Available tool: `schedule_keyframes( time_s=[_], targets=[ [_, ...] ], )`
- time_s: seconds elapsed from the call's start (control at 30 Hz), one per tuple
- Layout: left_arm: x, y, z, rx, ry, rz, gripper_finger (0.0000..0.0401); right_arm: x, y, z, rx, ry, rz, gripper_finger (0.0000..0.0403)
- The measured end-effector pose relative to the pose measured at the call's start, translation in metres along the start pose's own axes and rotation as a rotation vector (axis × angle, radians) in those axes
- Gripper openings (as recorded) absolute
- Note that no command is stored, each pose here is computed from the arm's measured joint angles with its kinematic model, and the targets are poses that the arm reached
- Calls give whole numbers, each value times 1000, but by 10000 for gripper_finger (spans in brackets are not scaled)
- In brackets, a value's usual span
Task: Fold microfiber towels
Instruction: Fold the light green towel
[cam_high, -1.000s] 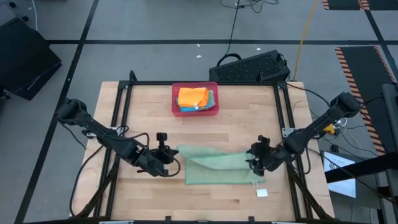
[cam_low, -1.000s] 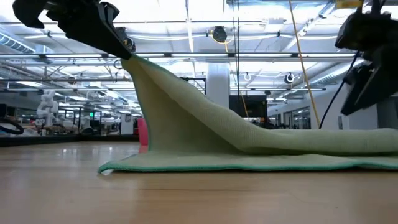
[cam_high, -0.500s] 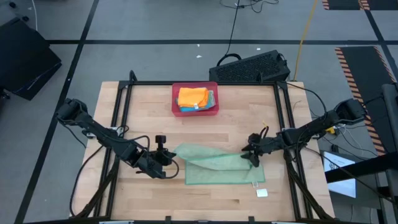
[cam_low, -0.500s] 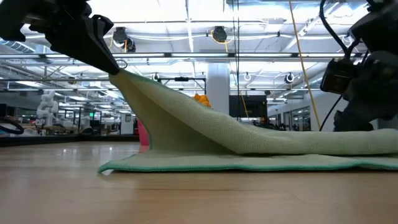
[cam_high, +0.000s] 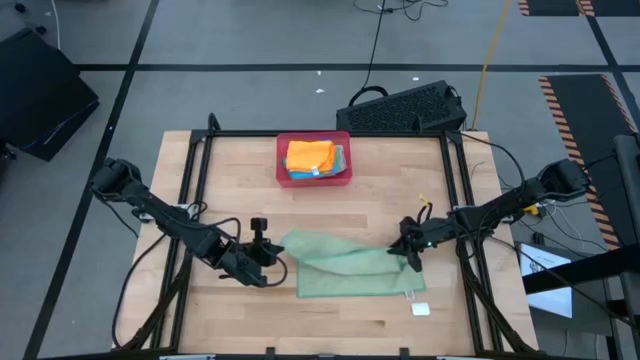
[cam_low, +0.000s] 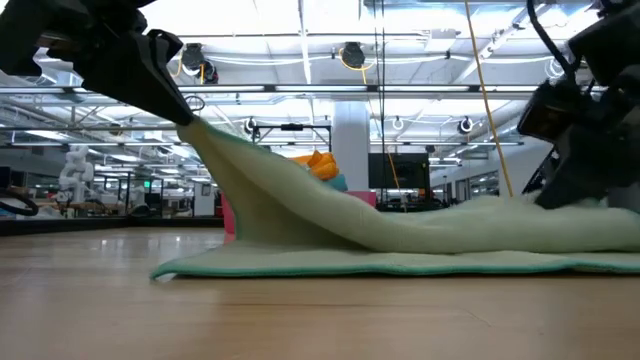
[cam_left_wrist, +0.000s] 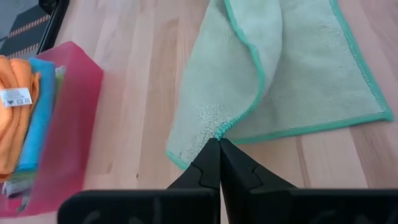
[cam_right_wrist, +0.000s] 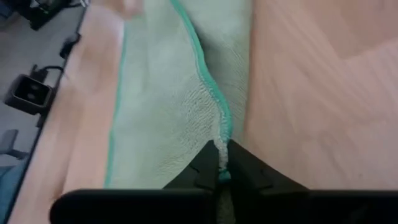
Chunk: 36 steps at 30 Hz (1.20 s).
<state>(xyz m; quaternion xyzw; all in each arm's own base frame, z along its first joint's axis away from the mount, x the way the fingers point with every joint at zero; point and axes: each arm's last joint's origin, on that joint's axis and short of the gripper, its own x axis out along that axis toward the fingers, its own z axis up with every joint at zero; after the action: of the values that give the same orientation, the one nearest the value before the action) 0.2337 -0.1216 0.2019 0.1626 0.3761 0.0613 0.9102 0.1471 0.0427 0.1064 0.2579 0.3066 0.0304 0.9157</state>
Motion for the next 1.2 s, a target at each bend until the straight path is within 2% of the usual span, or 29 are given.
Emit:
schedule_keyframes(
  time_s=[0.23,0.43,0.57,0.7,0.87,1.0,1.1,1.2],
  targets=[
    [-4,2,10,50,-36,19,2,0,16,20,-51,-46,42,13],
    [-3,3,10,39,-31,25,2,1,12,17,-145,-26,-17,69],
    [-3,3,10,25,-31,24,1,0,12,19,-210,-54,-32,79],
    [-3,3,11,24,-31,24,3,0,13,20,-267,-64,-24,62],
    [-3,4,11,20,-29,28,2,1,13,18,-271,-30,-1,10],
    [-1,7,11,14,-26,35,4,0,15,20,-264,-59,10,8],
    [-1,9,13,38,-36,47,2,-1,27,34,-312,-120,-8,4],
    [-9,16,19,61,-92,120,2,-7,43,55,-398,-158,-79,4]
  ],
)
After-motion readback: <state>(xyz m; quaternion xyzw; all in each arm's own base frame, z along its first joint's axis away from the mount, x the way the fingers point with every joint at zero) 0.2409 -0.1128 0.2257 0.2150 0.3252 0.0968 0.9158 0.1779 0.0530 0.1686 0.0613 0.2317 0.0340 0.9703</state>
